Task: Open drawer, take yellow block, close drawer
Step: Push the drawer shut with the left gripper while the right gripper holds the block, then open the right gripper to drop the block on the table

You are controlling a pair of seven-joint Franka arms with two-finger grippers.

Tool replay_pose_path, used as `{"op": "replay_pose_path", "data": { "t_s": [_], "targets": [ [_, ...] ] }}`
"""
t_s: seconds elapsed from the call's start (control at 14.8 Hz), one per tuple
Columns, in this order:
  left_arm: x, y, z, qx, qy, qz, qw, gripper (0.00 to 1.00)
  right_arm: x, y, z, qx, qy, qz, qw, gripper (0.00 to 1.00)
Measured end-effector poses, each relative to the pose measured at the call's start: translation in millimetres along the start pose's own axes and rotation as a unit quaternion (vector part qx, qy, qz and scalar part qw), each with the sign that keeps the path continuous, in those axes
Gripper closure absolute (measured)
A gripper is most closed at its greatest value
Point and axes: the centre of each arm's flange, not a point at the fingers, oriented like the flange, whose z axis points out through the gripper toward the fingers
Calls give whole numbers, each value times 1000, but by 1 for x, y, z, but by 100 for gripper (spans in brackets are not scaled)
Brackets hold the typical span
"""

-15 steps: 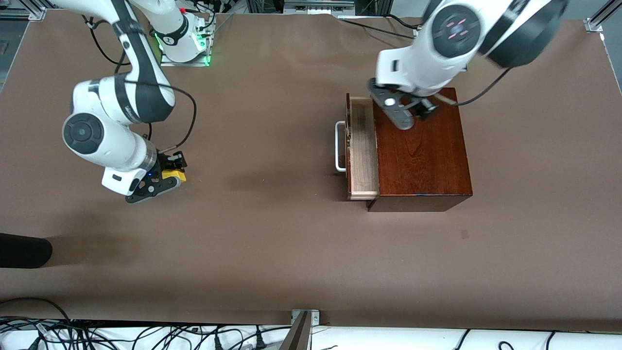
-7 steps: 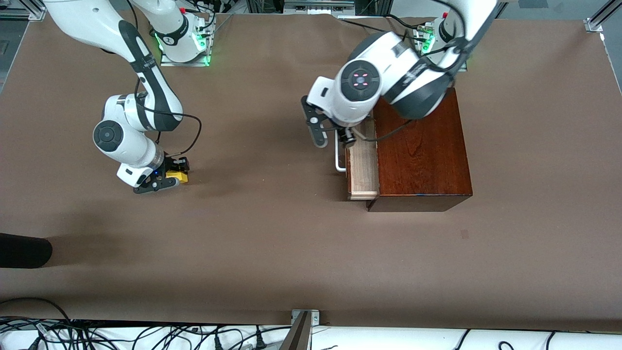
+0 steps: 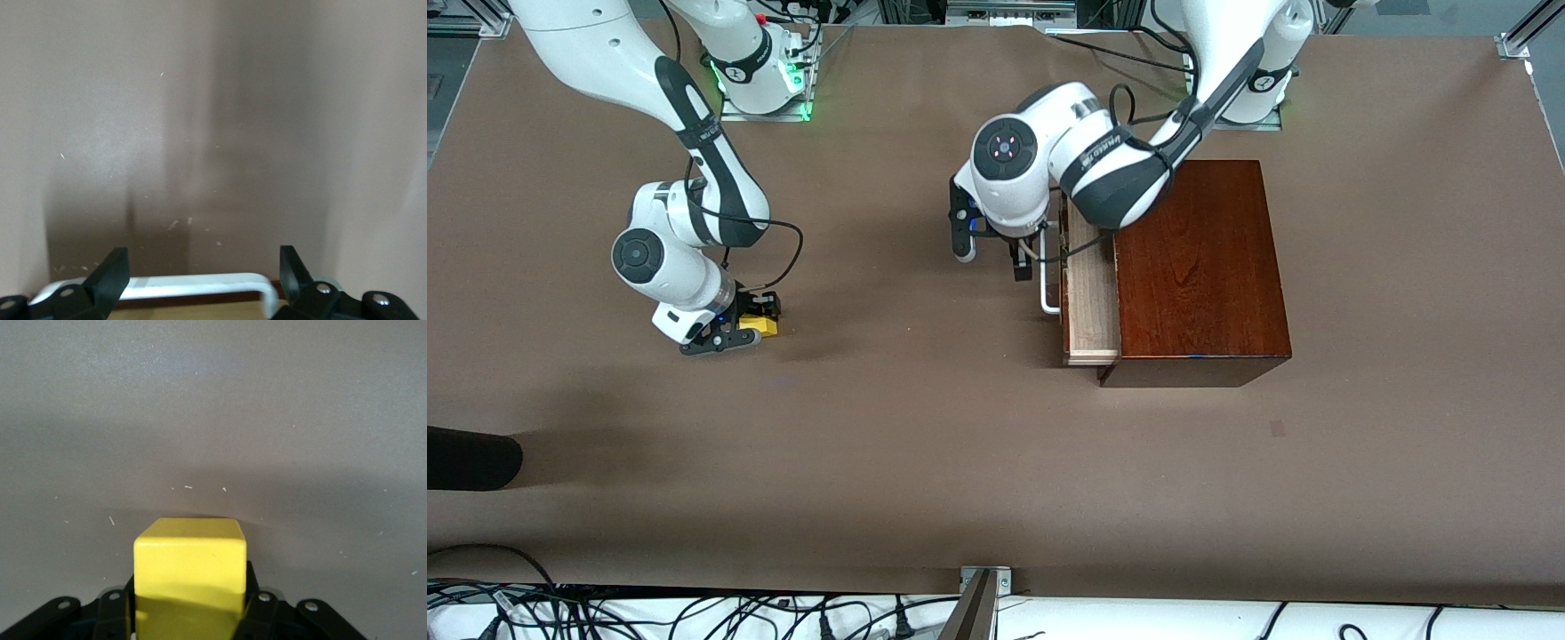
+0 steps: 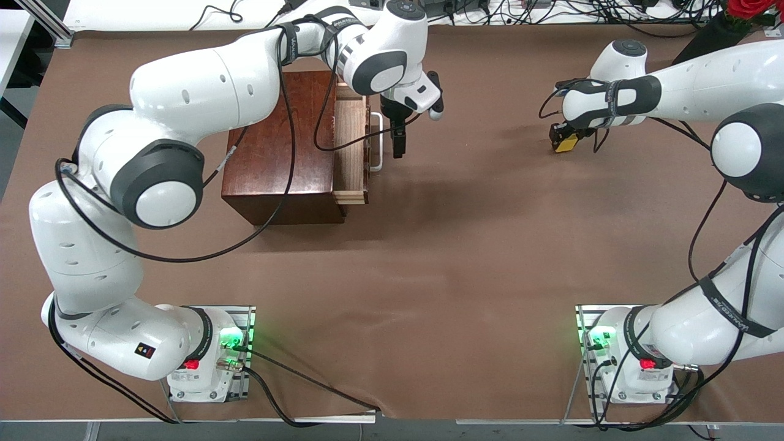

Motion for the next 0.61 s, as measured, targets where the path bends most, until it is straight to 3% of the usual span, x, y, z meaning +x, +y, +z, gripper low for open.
{"op": "replay_pose_path", "data": {
  "t_s": [0.14,0.34,0.47,0.61],
  "targets": [
    [-6,-13,14,-2,1,15,1000,0,0,1,1,0,1,1,1000,43],
    [-20,-26,17,-3,-14,13,1000,0,17,4,-24,-1,21,3,1000,19],
    [-38,-36,15,-18,-27,4,999,0,33,8,-73,5,10,4,1000,1],
    [-54,-43,15,-34,-46,-6,998,0,46,8,-144,12,4,1,1000,0]
  ]
}}
